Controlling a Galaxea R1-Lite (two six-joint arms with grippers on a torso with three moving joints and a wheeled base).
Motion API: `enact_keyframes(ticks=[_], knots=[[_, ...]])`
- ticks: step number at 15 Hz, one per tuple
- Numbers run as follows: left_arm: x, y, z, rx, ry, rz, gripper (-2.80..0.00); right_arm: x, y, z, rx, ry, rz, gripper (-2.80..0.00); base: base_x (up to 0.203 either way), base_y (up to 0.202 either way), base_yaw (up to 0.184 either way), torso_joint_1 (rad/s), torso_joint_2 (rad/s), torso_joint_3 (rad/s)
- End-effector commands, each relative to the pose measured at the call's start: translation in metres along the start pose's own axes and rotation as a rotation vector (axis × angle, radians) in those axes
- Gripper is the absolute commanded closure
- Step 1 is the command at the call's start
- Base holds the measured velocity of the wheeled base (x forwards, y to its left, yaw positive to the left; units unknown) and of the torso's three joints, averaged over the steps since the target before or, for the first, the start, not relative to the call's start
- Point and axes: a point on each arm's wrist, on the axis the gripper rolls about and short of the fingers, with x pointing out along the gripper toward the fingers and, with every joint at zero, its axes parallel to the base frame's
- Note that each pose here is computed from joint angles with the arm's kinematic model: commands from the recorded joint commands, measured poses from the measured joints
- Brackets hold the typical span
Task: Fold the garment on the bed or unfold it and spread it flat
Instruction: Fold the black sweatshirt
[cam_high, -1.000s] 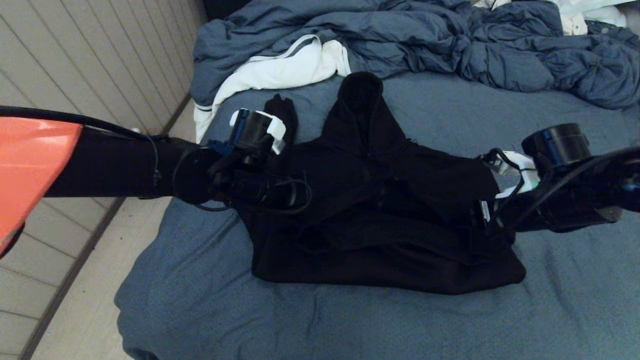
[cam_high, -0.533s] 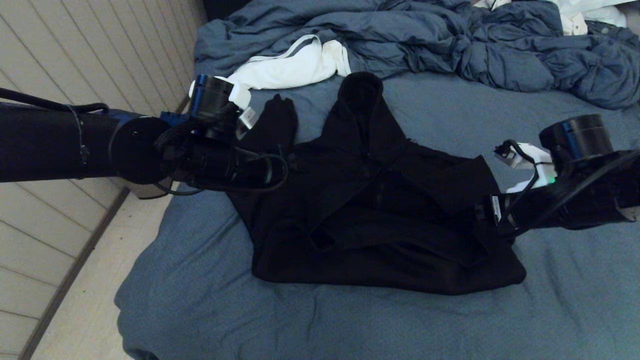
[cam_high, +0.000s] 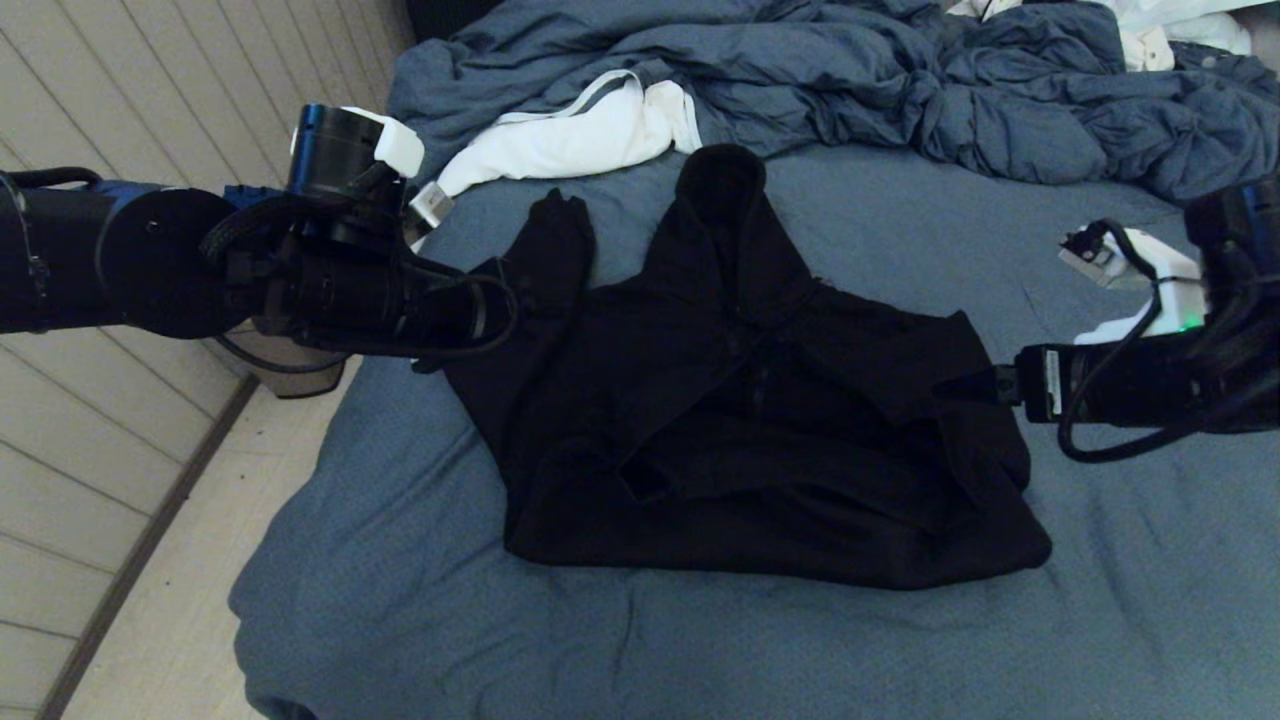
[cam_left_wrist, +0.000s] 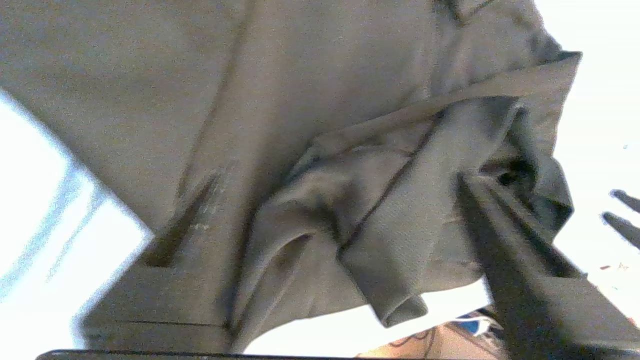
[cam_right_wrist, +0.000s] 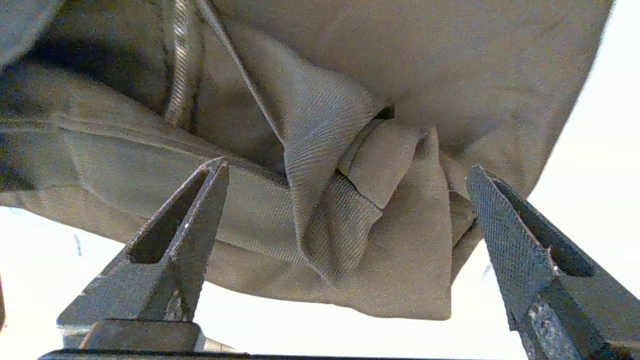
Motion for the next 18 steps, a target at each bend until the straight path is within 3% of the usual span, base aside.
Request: enact_keyframes(ticks=[1, 6, 9, 12, 14, 18], knots=[[-0.006, 0.002, 0.003, -0.009, -0.007, 0.007, 0.00, -0.010, 0.002, 0.003, -0.004, -0.032, 0.003, -2.80, 0.000, 0.000, 0.000, 0.000, 0.00, 0.000], [-0.002, 0.002, 0.041, -0.005, -0.147, -0.022, 0.00, -0.007, 0.002, 0.013, 0.003, -0.055, 0.011, -2.80, 0.000, 0.000, 0.000, 0.000, 0.00, 0.000], [0.036, 0.013, 0.066, -0.003, -0.211, -0.008, 0.00, -0.004, 0.003, 0.017, -0.002, -0.063, 0.034, -2.80, 0.000, 0.000, 0.000, 0.000, 0.00, 0.000], [0.098, 0.046, 0.059, 0.134, -0.234, 0.081, 0.00, -0.002, 0.003, 0.010, 0.001, -0.036, 0.068, -2.80, 0.000, 0.000, 0.000, 0.000, 0.00, 0.000], [0.126, 0.057, 0.052, 0.199, -0.273, 0.126, 0.00, 0.000, 0.004, 0.002, 0.002, -0.008, 0.074, -2.80, 0.000, 0.000, 0.000, 0.000, 0.00, 0.000], [0.128, 0.058, 0.052, 0.213, -0.315, 0.125, 0.00, -0.006, 0.011, -0.017, -0.010, 0.031, 0.095, -2.80, 0.000, 0.000, 0.000, 0.000, 0.00, 0.000]])
